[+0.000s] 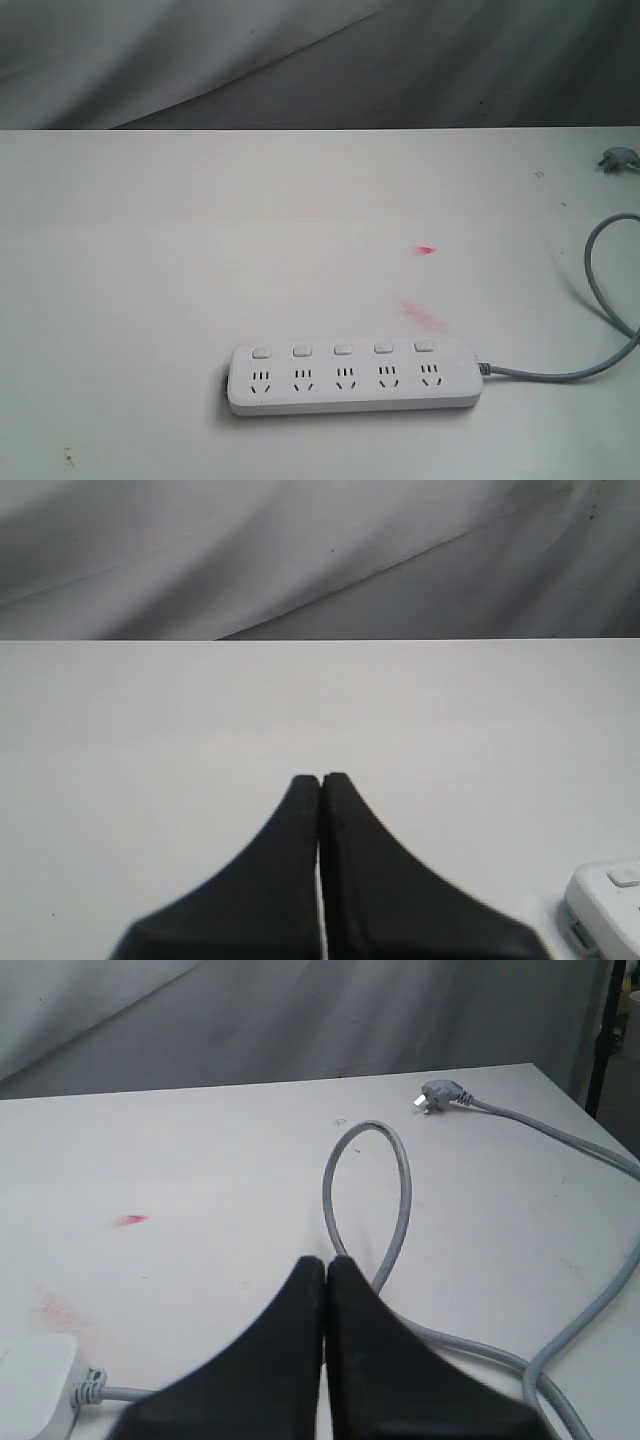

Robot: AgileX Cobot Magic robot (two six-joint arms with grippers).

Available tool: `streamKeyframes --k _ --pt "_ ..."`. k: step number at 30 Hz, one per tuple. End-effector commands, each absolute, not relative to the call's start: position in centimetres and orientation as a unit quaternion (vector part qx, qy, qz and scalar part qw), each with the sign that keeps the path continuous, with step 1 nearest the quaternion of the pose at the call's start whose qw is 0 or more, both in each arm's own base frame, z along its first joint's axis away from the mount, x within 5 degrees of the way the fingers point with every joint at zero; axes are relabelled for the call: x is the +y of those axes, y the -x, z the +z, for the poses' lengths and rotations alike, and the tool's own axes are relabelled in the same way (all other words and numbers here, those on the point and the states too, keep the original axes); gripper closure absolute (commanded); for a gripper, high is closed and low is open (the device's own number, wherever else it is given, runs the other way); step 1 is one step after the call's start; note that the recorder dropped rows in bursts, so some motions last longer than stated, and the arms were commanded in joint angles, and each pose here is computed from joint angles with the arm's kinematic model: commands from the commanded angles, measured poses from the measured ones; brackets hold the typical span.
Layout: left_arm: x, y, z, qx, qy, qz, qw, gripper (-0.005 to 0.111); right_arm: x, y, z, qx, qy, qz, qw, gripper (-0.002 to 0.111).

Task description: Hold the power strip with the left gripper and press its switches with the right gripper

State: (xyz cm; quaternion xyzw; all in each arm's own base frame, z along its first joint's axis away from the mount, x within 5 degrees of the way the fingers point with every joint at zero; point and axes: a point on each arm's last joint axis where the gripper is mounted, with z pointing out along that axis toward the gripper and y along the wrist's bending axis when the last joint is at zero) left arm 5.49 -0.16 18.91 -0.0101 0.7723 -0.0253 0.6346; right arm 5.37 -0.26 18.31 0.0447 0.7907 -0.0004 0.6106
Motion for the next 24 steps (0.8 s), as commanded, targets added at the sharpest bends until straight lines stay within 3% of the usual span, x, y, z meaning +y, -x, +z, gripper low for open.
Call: streamKeyframes --k 1,24 --pt "-0.18 -5.47 18.78 0.772 0.012 -0.029 0.635 0.106 -0.30 -5.35 18.26 0.789 -0.047 -0.004 0.613 0.108" --pt "-0.22 -5.49 18.87 0.769 -0.003 -0.020 0.639 0.106 -0.30 -5.35 18.26 0.789 -0.047 -0.004 0.613 0.108"
